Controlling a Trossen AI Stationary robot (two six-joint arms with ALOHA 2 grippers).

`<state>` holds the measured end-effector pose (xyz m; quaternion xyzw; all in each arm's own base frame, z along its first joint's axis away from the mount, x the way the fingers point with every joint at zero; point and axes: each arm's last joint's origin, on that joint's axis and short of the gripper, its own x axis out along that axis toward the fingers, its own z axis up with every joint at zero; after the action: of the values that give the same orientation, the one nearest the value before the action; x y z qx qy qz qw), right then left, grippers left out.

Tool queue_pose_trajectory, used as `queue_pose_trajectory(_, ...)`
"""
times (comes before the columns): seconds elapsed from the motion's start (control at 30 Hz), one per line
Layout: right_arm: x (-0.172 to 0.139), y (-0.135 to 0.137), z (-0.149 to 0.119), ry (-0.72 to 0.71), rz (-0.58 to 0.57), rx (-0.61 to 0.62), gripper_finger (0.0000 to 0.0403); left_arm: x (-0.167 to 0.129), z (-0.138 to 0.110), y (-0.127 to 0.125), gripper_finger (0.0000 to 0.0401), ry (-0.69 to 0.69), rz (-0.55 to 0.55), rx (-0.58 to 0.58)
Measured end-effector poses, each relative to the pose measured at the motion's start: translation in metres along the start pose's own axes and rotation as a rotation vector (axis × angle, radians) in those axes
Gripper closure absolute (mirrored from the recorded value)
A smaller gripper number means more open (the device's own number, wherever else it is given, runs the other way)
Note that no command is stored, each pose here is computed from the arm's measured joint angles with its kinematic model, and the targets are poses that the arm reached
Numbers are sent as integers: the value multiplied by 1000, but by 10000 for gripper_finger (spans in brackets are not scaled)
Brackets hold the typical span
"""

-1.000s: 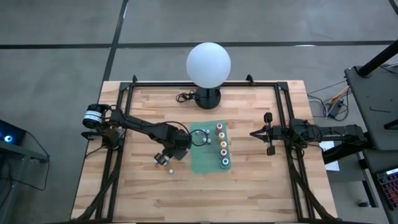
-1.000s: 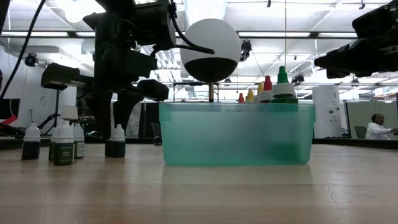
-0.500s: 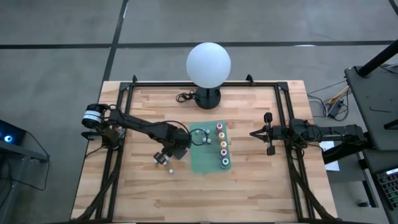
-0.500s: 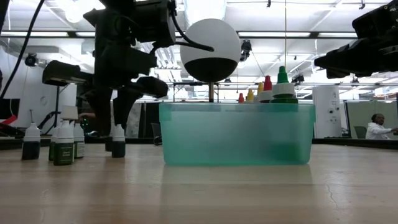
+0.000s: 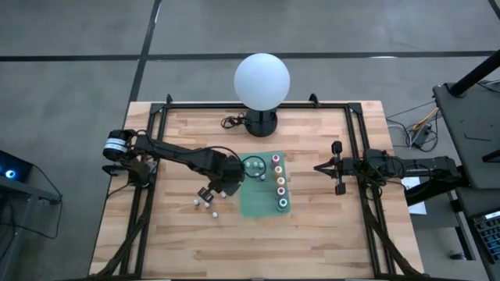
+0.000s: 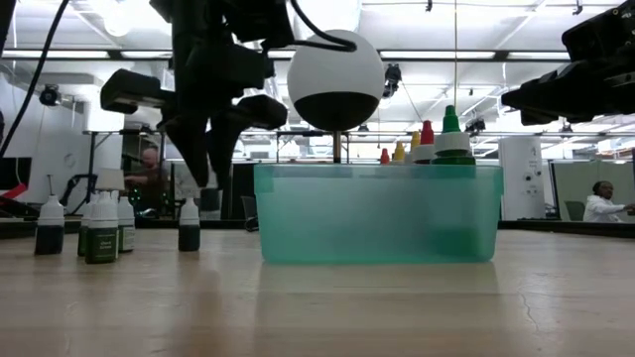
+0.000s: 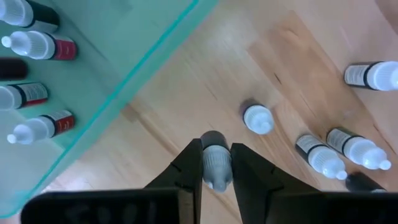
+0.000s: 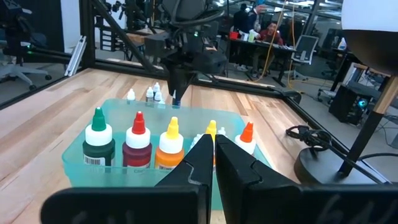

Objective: Pick & Place food coloring
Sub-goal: Put the top small blue food coloring bottle into the green bin

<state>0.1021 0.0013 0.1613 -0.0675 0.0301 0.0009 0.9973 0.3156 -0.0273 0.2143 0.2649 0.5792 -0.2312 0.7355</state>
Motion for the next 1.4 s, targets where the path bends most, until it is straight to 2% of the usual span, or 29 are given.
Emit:
queue_pose_trajectory(0.27,0,0,0,0,0,0,394,-13,1,6,355,20,-10,-11)
queue_pose_trajectory(0.63,0,0,0,0,1,2,394,-42,11,26,356,-59,58,-60)
queue_pose_trajectory(0.87,0,0,0,0,1,0,394,-39,14,32,356,-34,41,-84)
queue_pose_trajectory(1.1,0,0,0,0,1,0,394,-40,24,51,356,-30,45,-111)
queue_pose_trajectory(1.4,0,0,0,-1,0,0,394,-47,36,74,356,-56,66,-253)
